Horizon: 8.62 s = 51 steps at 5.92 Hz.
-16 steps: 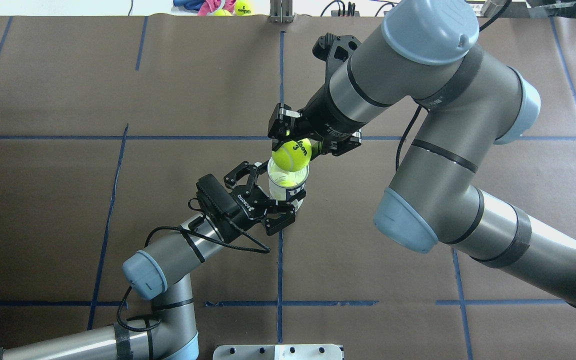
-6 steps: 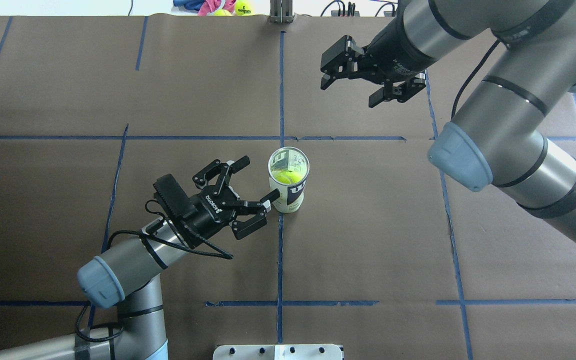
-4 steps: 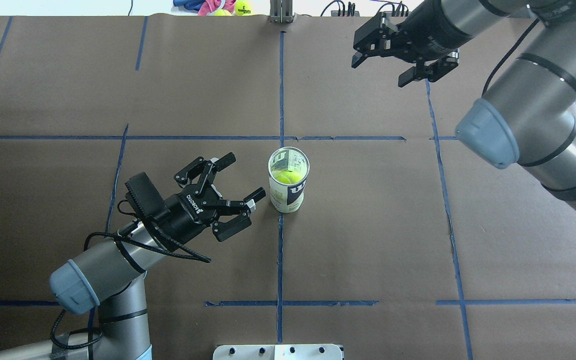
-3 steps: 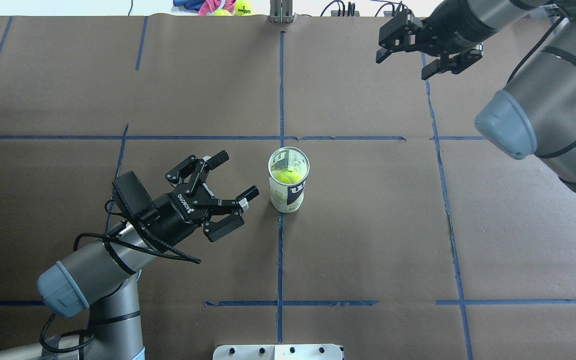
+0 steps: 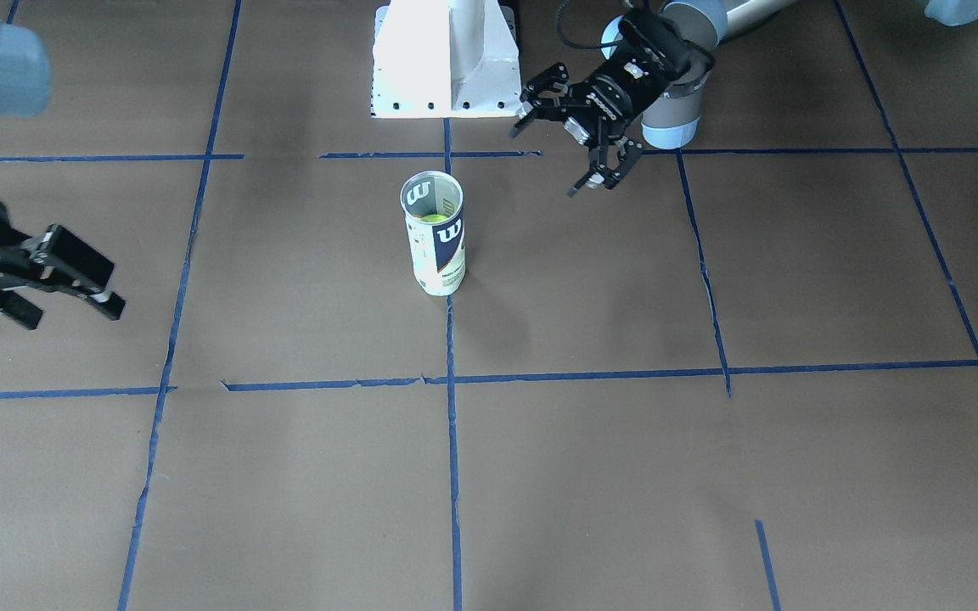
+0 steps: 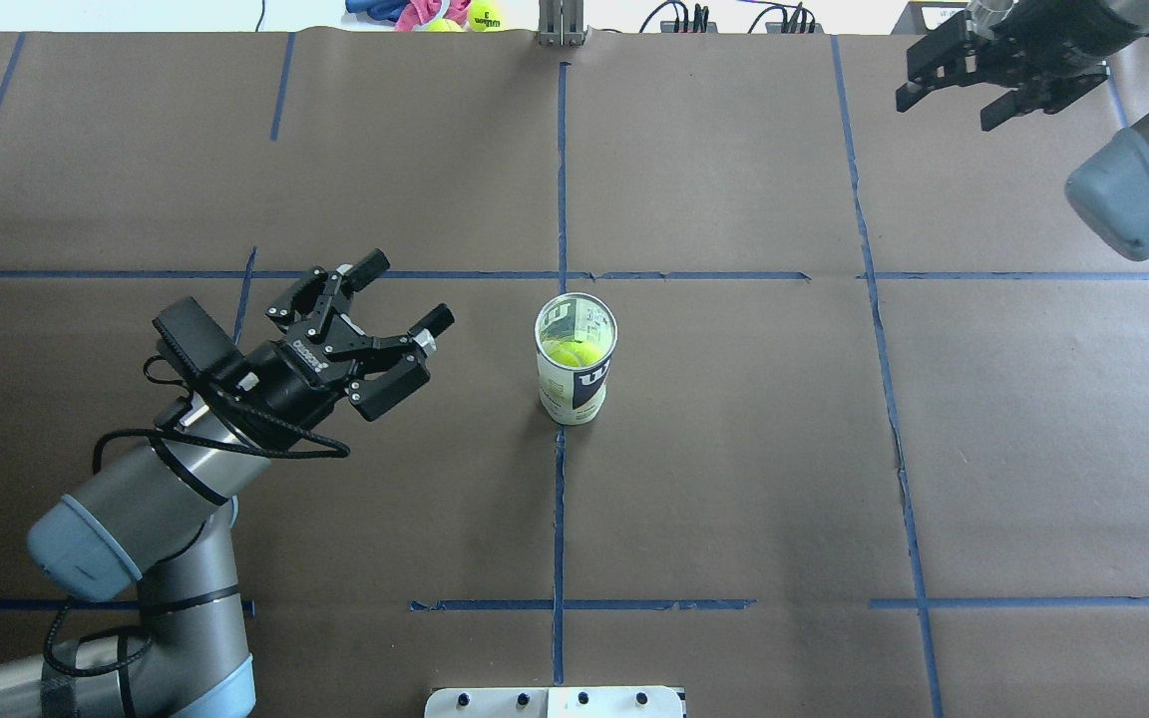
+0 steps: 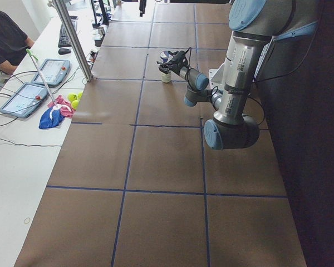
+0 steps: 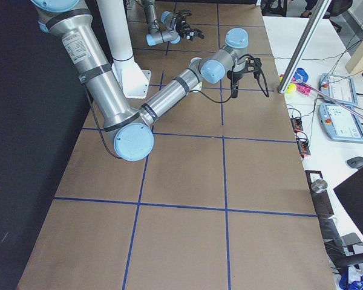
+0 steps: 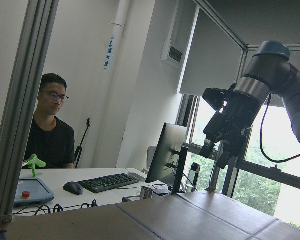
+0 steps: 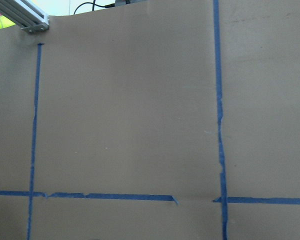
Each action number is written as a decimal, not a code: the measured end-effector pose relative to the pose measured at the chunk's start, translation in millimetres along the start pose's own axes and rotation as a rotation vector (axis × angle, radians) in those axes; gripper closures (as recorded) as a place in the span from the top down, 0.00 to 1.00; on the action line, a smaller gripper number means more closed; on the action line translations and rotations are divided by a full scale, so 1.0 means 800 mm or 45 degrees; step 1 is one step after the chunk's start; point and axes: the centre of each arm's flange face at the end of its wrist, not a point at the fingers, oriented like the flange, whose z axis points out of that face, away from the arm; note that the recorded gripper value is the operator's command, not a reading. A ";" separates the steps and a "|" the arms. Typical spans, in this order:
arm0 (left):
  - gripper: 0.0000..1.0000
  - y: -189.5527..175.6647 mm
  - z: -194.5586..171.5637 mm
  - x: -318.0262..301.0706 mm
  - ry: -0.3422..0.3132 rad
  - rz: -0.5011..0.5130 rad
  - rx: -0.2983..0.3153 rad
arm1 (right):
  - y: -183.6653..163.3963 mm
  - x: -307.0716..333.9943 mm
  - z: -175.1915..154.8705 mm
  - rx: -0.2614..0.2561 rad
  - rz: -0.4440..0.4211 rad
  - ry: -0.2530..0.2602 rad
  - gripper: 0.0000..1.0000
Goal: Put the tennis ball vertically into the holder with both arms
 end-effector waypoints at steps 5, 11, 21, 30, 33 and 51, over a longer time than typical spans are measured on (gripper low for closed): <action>1.00 0.050 0.008 -0.239 -0.430 0.097 -0.283 | -0.010 0.214 -0.001 -0.078 -0.156 0.077 0.99; 1.00 -0.110 0.009 -0.470 -0.701 0.027 -0.964 | -0.005 0.316 -0.001 -0.104 -0.165 0.135 1.00; 1.00 -0.288 -0.262 -0.632 -0.853 -0.565 -1.690 | 0.063 0.488 0.006 -0.193 -0.167 0.303 1.00; 1.00 -0.260 -0.346 -0.566 -0.981 -0.571 -1.792 | 0.145 0.487 -0.023 -0.374 -0.167 0.311 1.00; 1.00 -0.257 -0.347 -0.562 -0.973 -0.555 -1.793 | 0.137 0.481 -0.025 -0.363 -0.170 0.307 1.00; 1.00 -0.244 -0.354 -0.582 -0.911 -0.494 -1.863 | 0.129 0.477 -0.026 -0.353 -0.166 0.289 1.00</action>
